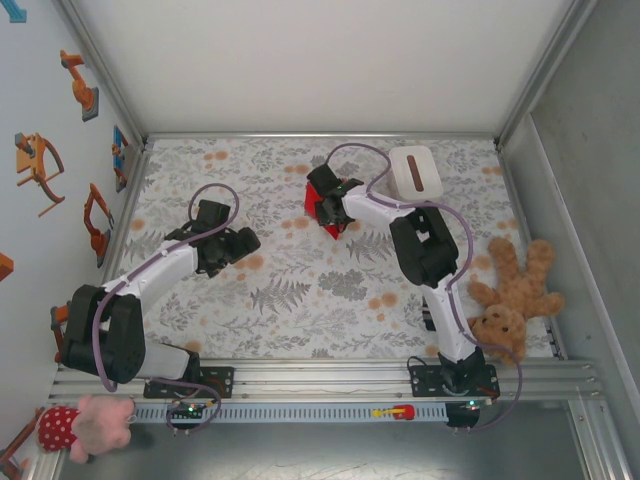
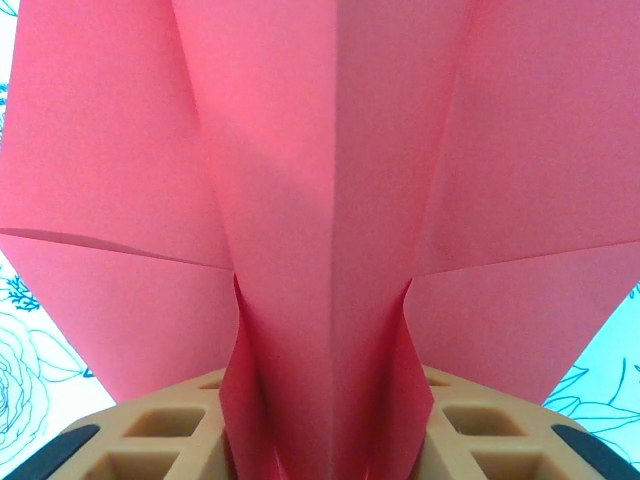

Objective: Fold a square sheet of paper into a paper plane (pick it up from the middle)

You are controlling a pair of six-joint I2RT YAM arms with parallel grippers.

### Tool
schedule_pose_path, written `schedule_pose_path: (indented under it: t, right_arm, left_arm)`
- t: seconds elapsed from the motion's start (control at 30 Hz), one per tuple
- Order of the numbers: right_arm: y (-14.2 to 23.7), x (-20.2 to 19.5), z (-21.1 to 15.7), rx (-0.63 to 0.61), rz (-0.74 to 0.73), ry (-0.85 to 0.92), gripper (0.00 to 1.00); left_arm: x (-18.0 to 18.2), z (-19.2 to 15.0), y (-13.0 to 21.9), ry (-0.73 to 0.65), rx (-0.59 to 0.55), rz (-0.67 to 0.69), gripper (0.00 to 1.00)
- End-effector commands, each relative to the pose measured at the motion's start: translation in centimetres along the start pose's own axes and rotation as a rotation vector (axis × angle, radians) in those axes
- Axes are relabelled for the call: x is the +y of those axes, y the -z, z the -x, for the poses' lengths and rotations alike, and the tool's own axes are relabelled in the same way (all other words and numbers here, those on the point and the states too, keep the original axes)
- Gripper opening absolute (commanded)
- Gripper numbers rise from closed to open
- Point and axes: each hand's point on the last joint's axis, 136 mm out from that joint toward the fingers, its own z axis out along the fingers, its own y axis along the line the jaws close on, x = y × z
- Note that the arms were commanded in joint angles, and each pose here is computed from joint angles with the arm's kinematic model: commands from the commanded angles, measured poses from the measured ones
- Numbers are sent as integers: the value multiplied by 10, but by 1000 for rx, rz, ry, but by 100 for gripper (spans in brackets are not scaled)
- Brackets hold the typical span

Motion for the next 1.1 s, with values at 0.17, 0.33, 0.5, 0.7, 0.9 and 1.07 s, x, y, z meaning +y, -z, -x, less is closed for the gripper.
schedule_pose_path:
  t: [0.17,0.33,0.5,0.7,0.9,1.07]
  right_arm:
    - [59,5,38,-101,53,-8,42]
    - [115,-4,65,-210,75,-15,47]
    - [172,-35,73,-328,50,-35,52]
    - [227,-117,49,-521,-161,-62,85]
    - [244,-217,-4,-565,-452,-193,94]
    - [239,-282,-52,-609,-614,-315,95]
  left_arm:
    - [-16,30,22,-20,-79,-24,96]
    - [-21,69,40,-11,-208,-60,96]
    - [-9,103,69,-41,-357,-19,96]
    - [32,121,103,-59,-620,96,96]
    - [78,120,117,-73,-757,235,96]
    - [82,121,105,-188,-837,228,96]
